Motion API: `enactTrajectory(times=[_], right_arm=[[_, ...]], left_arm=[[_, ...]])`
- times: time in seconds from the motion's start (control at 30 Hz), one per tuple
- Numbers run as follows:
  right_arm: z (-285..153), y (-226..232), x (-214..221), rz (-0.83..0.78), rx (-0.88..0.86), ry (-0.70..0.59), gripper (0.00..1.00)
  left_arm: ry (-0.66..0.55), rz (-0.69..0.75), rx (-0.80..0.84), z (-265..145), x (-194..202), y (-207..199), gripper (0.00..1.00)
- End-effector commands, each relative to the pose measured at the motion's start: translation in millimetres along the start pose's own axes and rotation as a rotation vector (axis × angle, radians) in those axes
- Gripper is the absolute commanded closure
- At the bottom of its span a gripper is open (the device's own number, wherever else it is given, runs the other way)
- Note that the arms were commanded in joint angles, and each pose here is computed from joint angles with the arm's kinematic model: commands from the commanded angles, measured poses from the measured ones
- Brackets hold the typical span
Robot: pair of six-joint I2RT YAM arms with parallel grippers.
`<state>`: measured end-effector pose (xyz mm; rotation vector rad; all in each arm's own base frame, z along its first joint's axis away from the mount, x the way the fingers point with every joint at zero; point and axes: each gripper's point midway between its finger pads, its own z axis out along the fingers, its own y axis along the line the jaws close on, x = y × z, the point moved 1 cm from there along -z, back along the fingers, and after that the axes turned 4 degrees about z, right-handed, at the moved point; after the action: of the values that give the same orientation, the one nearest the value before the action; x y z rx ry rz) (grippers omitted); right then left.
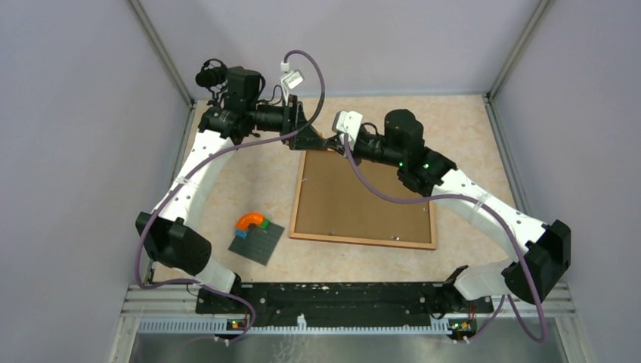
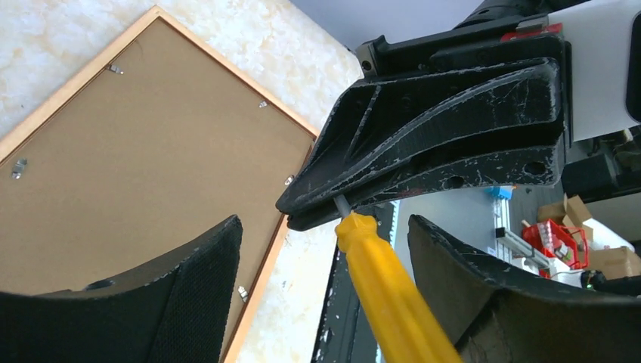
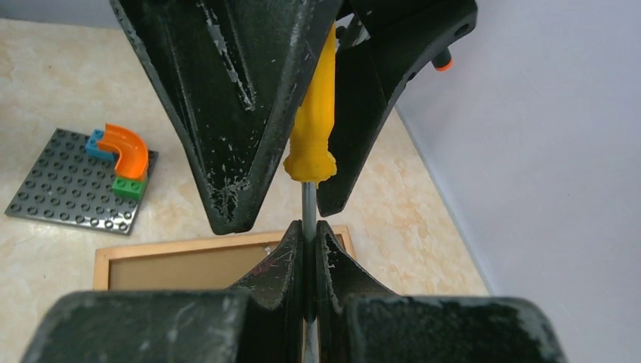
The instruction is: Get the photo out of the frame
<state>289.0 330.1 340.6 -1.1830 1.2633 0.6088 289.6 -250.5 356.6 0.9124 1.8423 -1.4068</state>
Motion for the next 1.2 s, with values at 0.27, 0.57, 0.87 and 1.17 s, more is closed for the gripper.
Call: enactTrajectory(times=[0.27, 0.57, 0.87, 1.17], right_arm=[[-9, 14, -1, -0.083, -0.045, 0.022, 1.00], [-4, 17, 7, -0.089, -0.056, 0.042, 1.00], [-6, 21, 16, -0.095, -0.067, 0.071, 1.00], [-11, 24, 23, -0.093, -0.066, 0.088, 1.00]], left_arm=[[0.036, -0.014, 0.057, 4, 14, -14, 0.50], [0.037, -0.064, 0.048, 10, 20, -9, 0.68], [0.008, -0.101, 0.033, 11, 19, -6, 0.64], [-0.011, -0.132, 0.013, 14, 23, 0, 0.57]])
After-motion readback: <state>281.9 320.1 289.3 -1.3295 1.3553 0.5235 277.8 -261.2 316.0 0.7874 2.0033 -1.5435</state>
